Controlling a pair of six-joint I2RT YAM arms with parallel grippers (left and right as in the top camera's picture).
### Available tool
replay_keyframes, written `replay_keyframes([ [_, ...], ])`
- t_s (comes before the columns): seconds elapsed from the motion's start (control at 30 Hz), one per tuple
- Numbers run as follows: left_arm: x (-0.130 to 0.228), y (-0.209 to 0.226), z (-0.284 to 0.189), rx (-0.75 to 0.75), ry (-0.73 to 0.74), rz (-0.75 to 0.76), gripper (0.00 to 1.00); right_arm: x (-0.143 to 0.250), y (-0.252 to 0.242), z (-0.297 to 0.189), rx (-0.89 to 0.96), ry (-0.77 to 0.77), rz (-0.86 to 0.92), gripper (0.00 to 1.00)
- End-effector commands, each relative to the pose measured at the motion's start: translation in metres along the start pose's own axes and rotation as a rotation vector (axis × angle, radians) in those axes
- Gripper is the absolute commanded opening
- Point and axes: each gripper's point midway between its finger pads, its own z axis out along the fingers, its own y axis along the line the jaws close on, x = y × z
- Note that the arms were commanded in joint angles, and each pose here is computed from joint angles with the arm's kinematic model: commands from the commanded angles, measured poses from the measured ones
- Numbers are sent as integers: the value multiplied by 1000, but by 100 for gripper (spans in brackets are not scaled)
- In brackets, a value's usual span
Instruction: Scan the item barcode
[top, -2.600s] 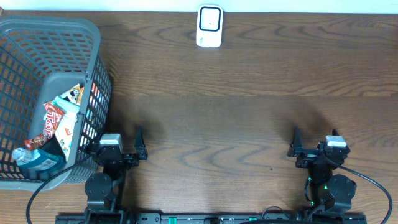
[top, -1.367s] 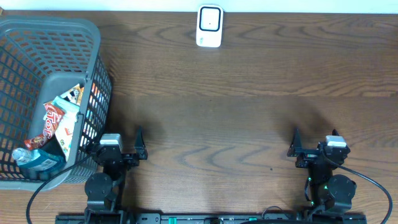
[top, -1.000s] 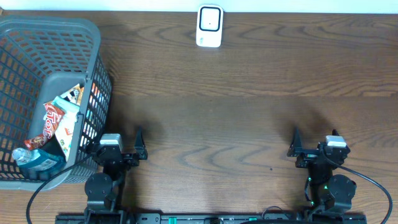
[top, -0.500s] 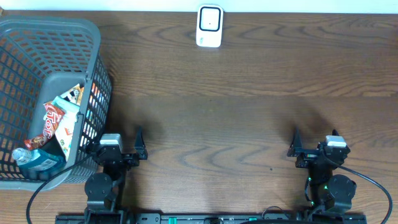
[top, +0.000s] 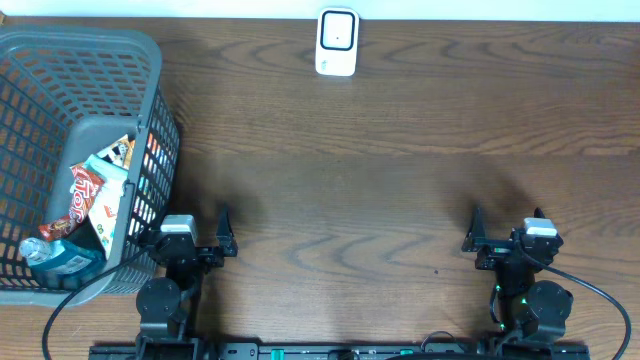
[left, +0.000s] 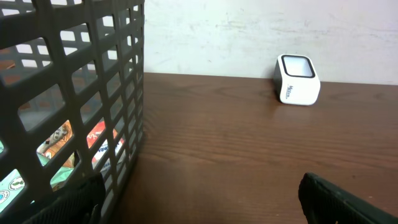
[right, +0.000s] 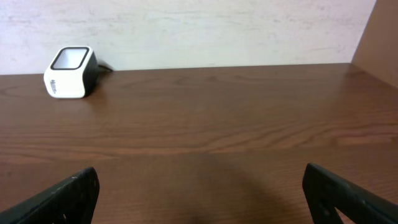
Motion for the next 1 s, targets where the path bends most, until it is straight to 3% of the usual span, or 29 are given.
replay_keyframes([
  [0.0,17,-1,1,6,54,7,99,1,2,0,-10,-2,-12,99],
  [0.83,16,-1,1,8,46,3,99,0,2,0,-10,-2,-12,99],
  [0.97,5,-22,0,130,6,-4,99,1,2,0,-10,-2,-12,99],
])
